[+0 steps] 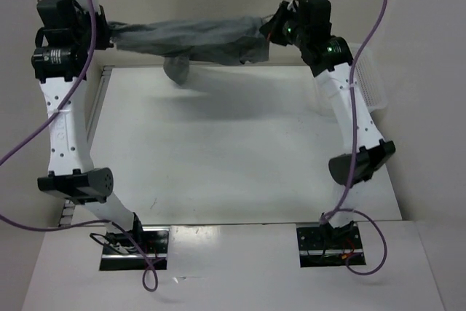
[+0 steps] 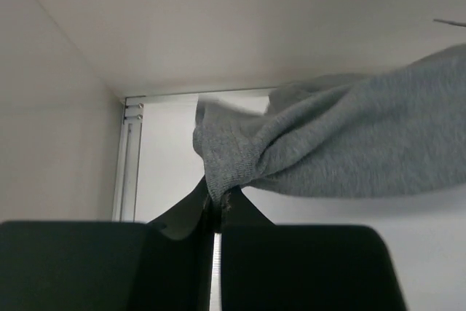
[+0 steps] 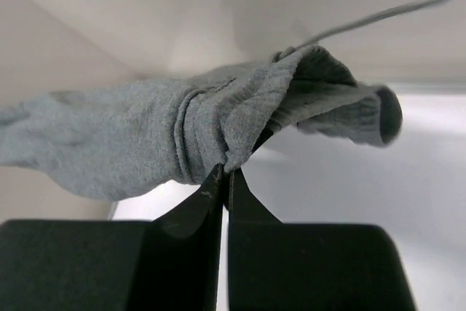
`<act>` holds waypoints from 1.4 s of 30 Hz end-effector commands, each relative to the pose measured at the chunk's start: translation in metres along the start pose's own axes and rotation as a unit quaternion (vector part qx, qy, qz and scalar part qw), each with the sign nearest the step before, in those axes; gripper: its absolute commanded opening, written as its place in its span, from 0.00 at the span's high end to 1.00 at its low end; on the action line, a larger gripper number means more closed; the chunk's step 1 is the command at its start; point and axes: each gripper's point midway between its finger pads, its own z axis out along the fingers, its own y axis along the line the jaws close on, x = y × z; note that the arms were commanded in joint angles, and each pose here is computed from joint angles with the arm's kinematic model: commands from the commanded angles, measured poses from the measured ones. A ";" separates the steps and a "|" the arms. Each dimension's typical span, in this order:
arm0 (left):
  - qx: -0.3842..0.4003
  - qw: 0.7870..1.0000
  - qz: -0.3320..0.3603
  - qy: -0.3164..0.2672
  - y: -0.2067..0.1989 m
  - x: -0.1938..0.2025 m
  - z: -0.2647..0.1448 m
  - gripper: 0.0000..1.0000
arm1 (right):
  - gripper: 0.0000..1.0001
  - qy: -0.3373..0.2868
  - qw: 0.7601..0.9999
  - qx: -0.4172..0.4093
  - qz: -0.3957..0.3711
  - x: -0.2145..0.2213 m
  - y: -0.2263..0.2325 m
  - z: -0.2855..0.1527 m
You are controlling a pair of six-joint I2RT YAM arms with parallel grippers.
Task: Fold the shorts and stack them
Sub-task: Flatten the shorts out
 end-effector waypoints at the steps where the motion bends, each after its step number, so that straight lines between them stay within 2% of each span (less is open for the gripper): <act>1: -0.003 0.997 -0.007 0.082 -0.001 0.055 -0.003 1.00 | 1.00 0.049 0.998 0.039 -0.013 0.051 -0.025 -0.006; 2: -0.002 0.995 -0.009 0.098 -0.002 0.068 -0.005 1.00 | 1.00 0.033 0.999 0.030 -0.014 0.043 -0.019 -0.030; 3: -0.002 0.995 -0.009 0.104 -0.004 0.076 -0.017 1.00 | 1.00 0.074 0.995 0.061 0.001 0.087 -0.045 -0.028; 4: 0.000 0.992 -0.012 0.123 -0.005 0.092 -0.019 1.00 | 1.00 0.084 0.994 0.067 0.007 0.101 -0.051 -0.034; 5: -0.002 0.984 -0.017 0.178 -0.006 0.138 -0.016 1.00 | 1.00 0.081 0.995 0.060 0.012 0.104 -0.050 -0.046; 6: -0.001 0.982 -0.018 0.190 -0.008 0.151 -0.026 1.00 | 1.00 0.135 0.987 0.082 0.025 0.154 -0.070 -0.048; 7: -0.012 0.977 -0.017 0.214 -0.006 0.172 -0.030 1.00 | 1.00 0.159 0.984 0.076 0.031 0.176 -0.071 -0.053; 8: -0.008 0.963 -0.023 0.269 -0.009 0.219 -0.034 1.00 | 1.00 0.201 0.975 0.091 0.038 0.218 -0.087 -0.063; 10: -0.009 0.944 -0.026 0.330 -0.012 0.262 -0.051 1.00 | 1.00 0.249 0.962 0.105 0.035 0.266 -0.095 -0.076; 11: -0.012 0.934 -0.026 0.356 -0.013 0.282 -0.059 1.00 | 1.00 0.291 0.948 0.126 0.037 0.304 -0.110 -0.093; 12: -0.007 0.914 -0.030 0.405 -0.017 0.321 -0.073 1.00 | 1.00 0.311 0.939 0.139 0.048 0.324 -0.115 -0.100; 14: -0.019 0.892 -0.026 0.451 -0.016 0.356 -0.090 1.00 | 1.00 0.355 0.922 0.145 0.058 0.363 -0.119 -0.129; 17: -0.036 0.859 -0.016 0.511 -0.012 0.402 -0.116 1.00 | 1.00 0.387 0.901 0.174 0.089 0.398 -0.126 -0.159; 20: -0.058 0.839 0.000 0.541 -0.005 0.424 -0.134 1.00 | 1.00 0.404 0.884 0.201 0.120 0.417 -0.129 -0.182; 22: -0.062 0.834 0.008 0.547 -0.005 0.430 -0.139 0.97 | 1.00 0.419 0.869 0.220 0.141 0.429 -0.131 -0.193; 26: -0.057 0.817 0.027 0.573 -0.010 0.441 -0.156 0.90 | 1.00 0.404 0.863 0.254 0.165 0.429 -0.139 -0.207; 27: -0.051 0.812 0.024 0.581 -0.012 0.445 -0.161 0.88 | 0.94 0.399 0.862 0.261 0.170 0.426 -0.139 -0.211; 28: -0.050 0.804 0.025 0.592 -0.013 0.446 -0.167 0.85 | 0.94 0.382 0.869 0.260 0.179 0.419 -0.138 -0.214; 29: -0.050 0.807 0.024 0.588 -0.013 0.445 -0.167 0.82 | 0.89 0.378 0.870 0.259 0.185 0.416 -0.136 -0.216; 30: -0.050 0.804 0.025 0.593 -0.013 0.445 -0.170 0.77 | 0.66 0.370 0.870 0.268 0.184 0.411 -0.138 -0.222; 31: -0.050 0.805 0.024 0.590 -0.013 0.441 -0.169 0.67 | 0.53 0.365 0.873 0.268 0.183 0.405 -0.137 -0.223; 32: -0.048 0.811 0.022 0.583 -0.013 0.433 -0.165 0.46 | 0.49 0.357 0.874 0.272 0.186 0.401 -0.136 -0.224; 33: -0.054 0.817 0.025 0.574 -0.010 0.426 -0.160 0.40 | 0.48 0.342 0.881 0.269 0.185 0.390 -0.133 -0.222; 36: -0.077 0.862 0.030 0.499 0.001 0.382 -0.119 0.29 | 0.47 0.283 0.907 0.255 0.181 0.351 -0.124 -0.211; 37: -0.083 0.883 0.029 0.461 0.003 0.366 -0.098 0.26 | 0.44 0.268 0.912 0.254 0.179 0.341 -0.121 -0.207; 40: -0.087 0.919 0.023 0.384 0.008 0.328 -0.041 0.23 | 0.35 0.228 0.933 0.238 0.144 0.316 -0.120 -0.167; 41: -0.083 0.923 0.026 0.376 0.005 0.323 -0.026 0.23 | 0.35 0.216 0.941 0.228 0.126 0.303 -0.120 -0.152; 42: -0.072 0.915 0.024 0.396 0.003 0.336 -0.006 0.23 | 0.35 0.212 0.943 0.224 0.121 0.297 -0.123 -0.138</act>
